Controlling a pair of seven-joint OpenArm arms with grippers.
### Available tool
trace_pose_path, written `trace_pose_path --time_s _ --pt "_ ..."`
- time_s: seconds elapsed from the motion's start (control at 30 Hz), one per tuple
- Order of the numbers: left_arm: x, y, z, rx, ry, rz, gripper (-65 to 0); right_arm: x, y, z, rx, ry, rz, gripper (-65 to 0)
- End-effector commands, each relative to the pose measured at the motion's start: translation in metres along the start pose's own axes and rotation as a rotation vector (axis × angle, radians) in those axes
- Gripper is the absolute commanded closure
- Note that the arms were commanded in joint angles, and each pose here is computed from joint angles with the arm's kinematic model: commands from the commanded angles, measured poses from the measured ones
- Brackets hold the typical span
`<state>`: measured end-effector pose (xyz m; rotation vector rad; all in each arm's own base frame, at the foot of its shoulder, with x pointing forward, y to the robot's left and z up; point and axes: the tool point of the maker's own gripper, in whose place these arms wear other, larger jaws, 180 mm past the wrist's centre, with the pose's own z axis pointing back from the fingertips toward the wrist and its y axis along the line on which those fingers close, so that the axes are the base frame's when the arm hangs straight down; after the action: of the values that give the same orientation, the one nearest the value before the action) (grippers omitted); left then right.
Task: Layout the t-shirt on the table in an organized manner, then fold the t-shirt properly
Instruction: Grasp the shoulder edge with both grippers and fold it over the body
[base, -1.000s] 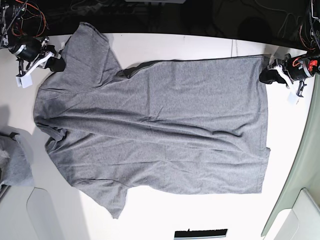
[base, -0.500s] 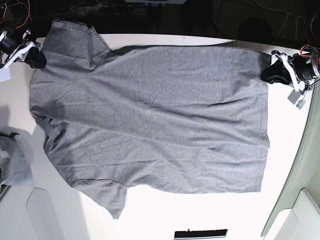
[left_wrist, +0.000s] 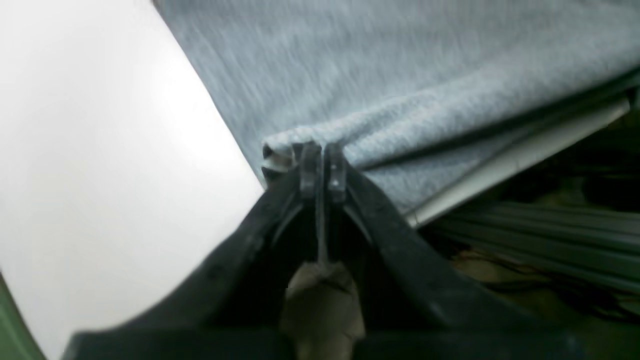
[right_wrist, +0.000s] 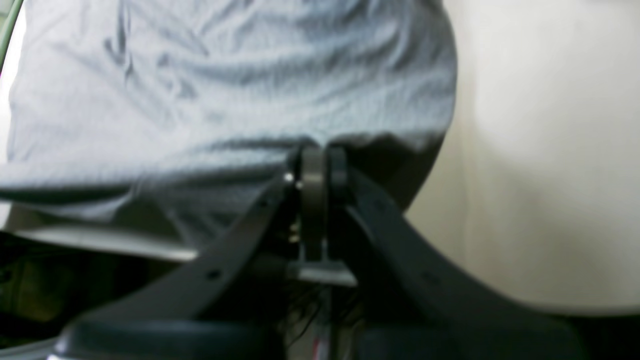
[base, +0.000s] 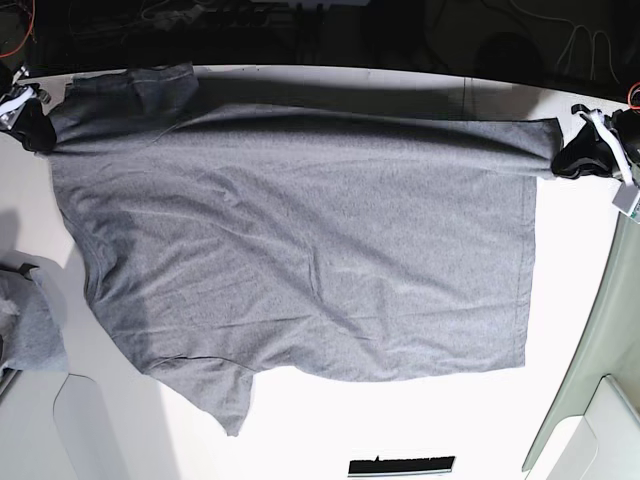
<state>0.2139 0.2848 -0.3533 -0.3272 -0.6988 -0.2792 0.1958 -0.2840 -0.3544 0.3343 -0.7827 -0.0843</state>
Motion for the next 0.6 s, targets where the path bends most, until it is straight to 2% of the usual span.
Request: trace_pose_path --time_s 0.0,0.1,0.2,0.43,0.57 --pt "0.017 0.005 0.004 0.016 -0.048 -0.037 0.0 0.027 -0.002 0.002 -0.006 -0.077 0.033 0.0" --pt "0.023 0.01 -0.002 0.05 -0.076 -0.057 0.0 0.048 -0.004 -0.007 -0.01 -0.125 0.043 0.0" --pt "0.022 0.024 -0.01 0.088 -0.096 -0.028 0.0 0.064 -0.001 -0.022 0.019 -0.158 0.03 0.0" --pt "0.018 0.055 -0.031 0.129 -0.096 0.054 0.0 0.091 0.014 -0.077 0.083 -0.152 0.044 0.0" --pt "0.018 0.061 -0.048 0.142 -0.081 0.02 0.0 0.102 0.022 -0.105 0.102 -0.153 0.062 0.0"
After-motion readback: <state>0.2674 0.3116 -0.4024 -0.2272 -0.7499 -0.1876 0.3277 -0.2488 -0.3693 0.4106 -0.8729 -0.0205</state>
